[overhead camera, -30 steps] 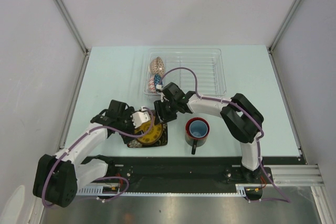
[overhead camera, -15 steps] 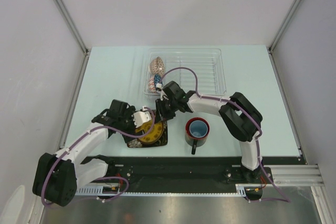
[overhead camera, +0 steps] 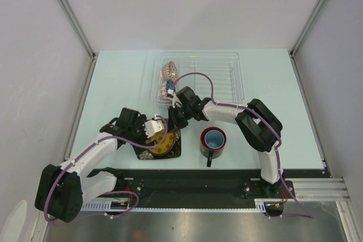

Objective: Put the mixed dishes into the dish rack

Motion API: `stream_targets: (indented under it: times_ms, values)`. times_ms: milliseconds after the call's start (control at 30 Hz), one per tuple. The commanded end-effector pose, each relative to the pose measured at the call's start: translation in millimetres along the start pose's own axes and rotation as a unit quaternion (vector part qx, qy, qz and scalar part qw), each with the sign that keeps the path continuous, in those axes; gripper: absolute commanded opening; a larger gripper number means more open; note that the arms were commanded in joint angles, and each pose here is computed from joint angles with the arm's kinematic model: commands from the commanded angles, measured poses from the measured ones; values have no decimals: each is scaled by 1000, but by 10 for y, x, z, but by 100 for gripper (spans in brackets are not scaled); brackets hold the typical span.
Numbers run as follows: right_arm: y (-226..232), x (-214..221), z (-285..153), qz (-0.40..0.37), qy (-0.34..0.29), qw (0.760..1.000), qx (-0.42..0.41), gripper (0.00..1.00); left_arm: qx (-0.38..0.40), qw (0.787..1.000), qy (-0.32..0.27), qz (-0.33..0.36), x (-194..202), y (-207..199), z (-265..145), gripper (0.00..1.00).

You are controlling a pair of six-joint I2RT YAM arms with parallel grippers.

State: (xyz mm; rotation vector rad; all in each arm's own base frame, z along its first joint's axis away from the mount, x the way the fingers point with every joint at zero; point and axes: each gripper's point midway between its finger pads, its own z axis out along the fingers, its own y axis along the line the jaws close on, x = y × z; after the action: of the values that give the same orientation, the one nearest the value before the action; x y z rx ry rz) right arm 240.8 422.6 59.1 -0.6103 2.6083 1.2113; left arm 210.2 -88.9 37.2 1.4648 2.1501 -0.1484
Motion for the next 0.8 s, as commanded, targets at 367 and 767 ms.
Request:
stream_targets:
  times_ms: [367, 767]
  values:
    - [294, -634, -1492, -187, -113, 975, 43, 0, -208, 945, -138, -209, -801, 1550, -1438, 100]
    - [564, -1704, -3116, -508, -324, 724, 335, 0, -154, 932, -163, -286, -827, 1596, -1418, 100]
